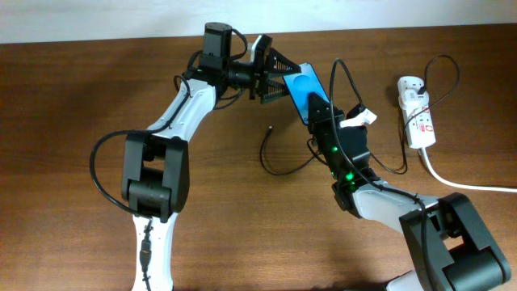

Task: Plug charger to phone and switch on socket

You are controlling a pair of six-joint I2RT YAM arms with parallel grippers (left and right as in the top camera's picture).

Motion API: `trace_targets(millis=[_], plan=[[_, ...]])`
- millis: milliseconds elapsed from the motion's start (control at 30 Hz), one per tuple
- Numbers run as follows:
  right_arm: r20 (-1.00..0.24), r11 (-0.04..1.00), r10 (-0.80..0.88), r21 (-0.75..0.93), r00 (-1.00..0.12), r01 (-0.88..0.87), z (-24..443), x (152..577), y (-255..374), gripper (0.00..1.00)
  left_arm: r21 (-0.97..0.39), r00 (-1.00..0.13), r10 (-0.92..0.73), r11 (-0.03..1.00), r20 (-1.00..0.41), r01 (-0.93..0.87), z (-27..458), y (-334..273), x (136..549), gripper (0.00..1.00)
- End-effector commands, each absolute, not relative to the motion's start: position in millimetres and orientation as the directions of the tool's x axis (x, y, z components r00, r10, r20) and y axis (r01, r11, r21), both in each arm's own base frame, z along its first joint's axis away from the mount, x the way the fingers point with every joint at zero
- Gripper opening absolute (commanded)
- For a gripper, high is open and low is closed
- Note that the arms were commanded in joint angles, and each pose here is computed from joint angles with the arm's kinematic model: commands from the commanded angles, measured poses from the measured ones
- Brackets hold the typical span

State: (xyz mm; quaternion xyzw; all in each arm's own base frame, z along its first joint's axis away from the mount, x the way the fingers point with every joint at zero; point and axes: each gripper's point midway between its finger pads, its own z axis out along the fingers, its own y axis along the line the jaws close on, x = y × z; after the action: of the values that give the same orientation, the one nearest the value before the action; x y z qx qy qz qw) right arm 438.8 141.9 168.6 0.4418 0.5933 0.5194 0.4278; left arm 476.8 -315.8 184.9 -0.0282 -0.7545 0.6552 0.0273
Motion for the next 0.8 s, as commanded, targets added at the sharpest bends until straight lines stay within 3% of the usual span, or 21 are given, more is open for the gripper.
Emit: trace_targets(millis=[0,133,400,533,600,767], plan=[[-0.056,0.062,0.975,0.998,-0.214,0.02,192.5,447.6,142.4,0.04,-0.985,-0.99,0.08,0.139,0.117,-0.105,188.0,-322.3,474.3,0.85],[-0.05,0.057,0.978,0.998,-0.202,0.028,196.4,451.6,145.4,0.04,-0.973,-0.982,0.061,0.155,0.181,-0.17,186.0,-328.4,473.6,0.83],[-0.061,0.071,0.985,0.996,-0.161,0.056,193.3,451.2,150.9,0.04,-0.964,-0.979,0.003,0.172,0.204,-0.2,182.1,-328.3,482.3,0.53],[-0.061,0.07,0.987,0.996,-0.15,0.058,194.3,461.2,153.4,0.04,-0.964,-0.979,0.001,0.178,0.202,-0.198,180.9,-332.3,481.1,0.43],[-0.006,0.022,0.988,0.994,-0.152,0.108,186.0,461.2,156.5,0.04,-0.963,-0.98,-0.012,0.182,0.199,-0.198,179.7,-332.1,483.2,0.38],[0.011,0.008,0.988,0.993,-0.157,0.116,190.7,463.8,163.1,0.04,-0.963,-0.98,-0.019,0.186,0.197,-0.198,178.8,-332.9,484.1,0.34]])
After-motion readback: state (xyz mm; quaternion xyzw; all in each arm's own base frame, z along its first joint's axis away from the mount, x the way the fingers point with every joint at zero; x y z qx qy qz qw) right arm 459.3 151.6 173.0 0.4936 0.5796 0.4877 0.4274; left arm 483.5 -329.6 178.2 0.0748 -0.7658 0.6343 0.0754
